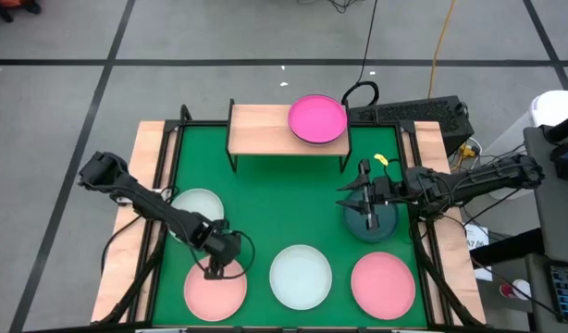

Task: Place and stack plates onto a shelf
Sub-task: Stack the light orange plate on top of the pink plate

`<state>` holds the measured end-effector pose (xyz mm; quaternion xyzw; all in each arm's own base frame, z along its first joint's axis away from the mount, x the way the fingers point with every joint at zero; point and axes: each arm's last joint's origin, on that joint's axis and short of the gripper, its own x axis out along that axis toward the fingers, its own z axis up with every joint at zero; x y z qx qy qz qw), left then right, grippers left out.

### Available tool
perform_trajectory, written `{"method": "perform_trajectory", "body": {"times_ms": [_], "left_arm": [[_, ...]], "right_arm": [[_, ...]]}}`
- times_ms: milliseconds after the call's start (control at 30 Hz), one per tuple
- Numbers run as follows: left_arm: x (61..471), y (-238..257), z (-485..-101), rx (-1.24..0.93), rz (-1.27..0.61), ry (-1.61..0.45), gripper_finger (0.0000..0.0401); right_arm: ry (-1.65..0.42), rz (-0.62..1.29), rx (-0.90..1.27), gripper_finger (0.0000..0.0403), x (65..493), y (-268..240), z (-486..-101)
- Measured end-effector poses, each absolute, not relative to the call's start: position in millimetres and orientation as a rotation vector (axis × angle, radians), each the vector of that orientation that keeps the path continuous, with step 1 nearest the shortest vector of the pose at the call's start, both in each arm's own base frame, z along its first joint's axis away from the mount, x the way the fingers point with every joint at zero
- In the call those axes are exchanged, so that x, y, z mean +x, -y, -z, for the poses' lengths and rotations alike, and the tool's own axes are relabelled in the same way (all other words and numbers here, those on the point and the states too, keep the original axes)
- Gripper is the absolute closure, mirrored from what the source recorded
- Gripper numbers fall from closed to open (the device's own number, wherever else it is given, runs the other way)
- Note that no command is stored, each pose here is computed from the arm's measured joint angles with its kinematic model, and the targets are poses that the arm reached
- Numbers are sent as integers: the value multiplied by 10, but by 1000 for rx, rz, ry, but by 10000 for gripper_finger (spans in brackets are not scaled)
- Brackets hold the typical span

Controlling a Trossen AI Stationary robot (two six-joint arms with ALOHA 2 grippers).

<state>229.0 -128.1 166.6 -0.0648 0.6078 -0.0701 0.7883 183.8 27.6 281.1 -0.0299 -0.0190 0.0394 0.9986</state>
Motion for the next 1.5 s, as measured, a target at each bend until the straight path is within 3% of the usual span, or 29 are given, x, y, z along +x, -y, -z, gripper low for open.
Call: {"method": "perform_trajectory", "body": {"times_ms": [200, 500, 867, 1200, 1500], "left_arm": [[2358, 1319, -1527, -128, 151, -1322, 262], [2391, 1291, -1509, -166, 202, -1347, 386], [2369, 1028, -1919, -328, 134, -1202, 390], [2342, 521, -2519, -522, -80, -785, 390], [2407, 24, -2886, -536, -144, -424, 379]], "right_arm": [[30, -79, -61, 266, 1838, -276, -2803], [29, -79, -61, 266, 1839, -276, -2802], [22, -52, -61, 266, 1850, -270, -2793], [21, -52, -61, 266, 1854, -270, -2791], [23, -52, -61, 266, 1854, -270, -2792]]}}
